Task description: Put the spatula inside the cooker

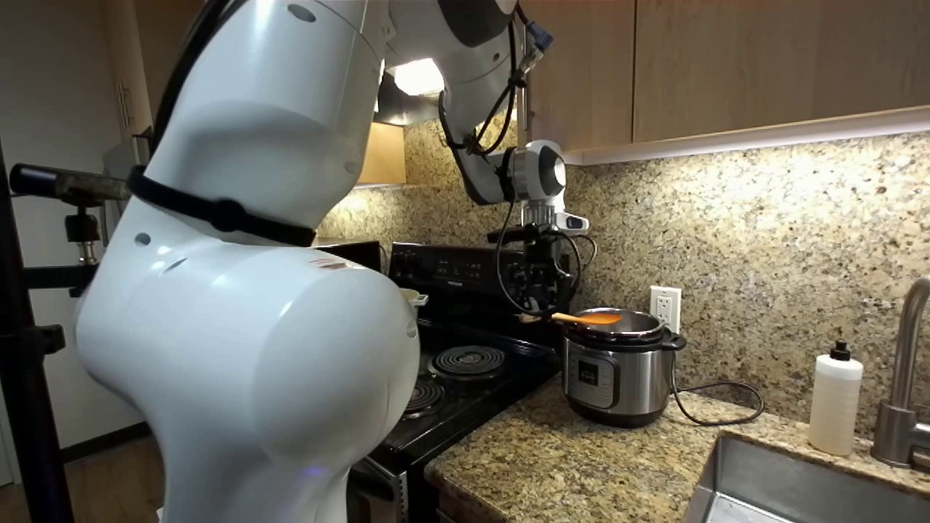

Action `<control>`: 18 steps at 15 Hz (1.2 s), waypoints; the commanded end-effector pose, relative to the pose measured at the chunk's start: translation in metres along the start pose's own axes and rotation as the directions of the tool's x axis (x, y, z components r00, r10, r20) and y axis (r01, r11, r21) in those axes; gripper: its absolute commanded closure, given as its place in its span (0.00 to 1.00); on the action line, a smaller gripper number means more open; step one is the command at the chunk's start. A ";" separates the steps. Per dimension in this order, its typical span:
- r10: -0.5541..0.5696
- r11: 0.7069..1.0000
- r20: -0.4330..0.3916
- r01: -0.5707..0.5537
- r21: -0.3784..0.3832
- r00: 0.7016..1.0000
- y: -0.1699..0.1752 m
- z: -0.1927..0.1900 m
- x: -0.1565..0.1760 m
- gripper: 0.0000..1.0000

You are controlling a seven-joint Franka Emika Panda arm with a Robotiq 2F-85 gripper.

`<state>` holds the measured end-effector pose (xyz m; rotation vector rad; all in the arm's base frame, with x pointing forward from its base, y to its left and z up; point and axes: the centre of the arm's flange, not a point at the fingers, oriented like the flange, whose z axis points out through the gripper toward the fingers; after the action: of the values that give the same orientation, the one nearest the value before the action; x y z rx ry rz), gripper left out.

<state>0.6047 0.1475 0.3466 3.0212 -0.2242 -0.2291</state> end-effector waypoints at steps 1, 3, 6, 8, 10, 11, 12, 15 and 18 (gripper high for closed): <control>-0.020 0.999 0.040 0.019 0.037 0.999 0.004 -0.007 0.020 0.89; -0.015 0.999 0.035 0.013 0.037 0.999 0.004 -0.005 0.020 0.89; 0.008 0.999 0.004 -0.008 0.044 1.000 0.005 -0.005 0.017 0.89; 0.026 0.999 -0.039 -0.024 0.043 0.999 0.004 -0.006 0.009 0.90; 0.036 0.998 -0.073 -0.033 0.045 0.997 0.003 -0.007 0.003 0.90; 0.042 0.998 -0.093 -0.038 0.049 0.995 0.003 -0.007 0.001 0.90; 0.046 0.998 -0.110 -0.040 0.052 0.993 0.002 -0.007 -0.001 0.90; 0.065 0.996 -0.143 -0.056 0.065 0.988 0.001 -0.011 -0.006 0.90; 0.086 0.994 -0.155 -0.075 0.076 0.984 0.003 -0.019 -0.013 0.47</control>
<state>0.6166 0.1508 0.3528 3.0728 -0.2947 -0.0317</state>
